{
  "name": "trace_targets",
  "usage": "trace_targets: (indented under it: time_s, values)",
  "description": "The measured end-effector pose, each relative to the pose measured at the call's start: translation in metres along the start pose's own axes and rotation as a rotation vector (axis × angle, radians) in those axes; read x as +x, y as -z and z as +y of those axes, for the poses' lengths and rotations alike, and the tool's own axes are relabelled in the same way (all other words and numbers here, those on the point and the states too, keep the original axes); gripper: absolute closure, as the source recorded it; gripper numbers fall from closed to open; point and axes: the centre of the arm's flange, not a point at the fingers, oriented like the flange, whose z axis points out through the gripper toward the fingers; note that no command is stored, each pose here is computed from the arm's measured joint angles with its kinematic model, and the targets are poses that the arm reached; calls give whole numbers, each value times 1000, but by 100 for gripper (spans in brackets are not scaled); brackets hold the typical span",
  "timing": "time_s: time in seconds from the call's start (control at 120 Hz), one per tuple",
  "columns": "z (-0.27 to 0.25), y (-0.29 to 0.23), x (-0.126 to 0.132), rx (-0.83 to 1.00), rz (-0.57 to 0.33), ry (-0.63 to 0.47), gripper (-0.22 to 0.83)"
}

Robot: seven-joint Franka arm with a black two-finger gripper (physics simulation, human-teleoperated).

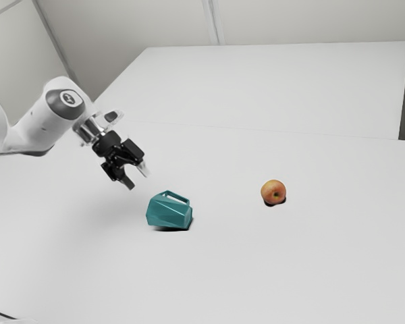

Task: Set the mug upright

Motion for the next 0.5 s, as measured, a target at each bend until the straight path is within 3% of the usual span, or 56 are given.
trace_targets:
  time_s: [0.5]
  values:
    - [-54, -68, 15, -251, 25, -68, 0]
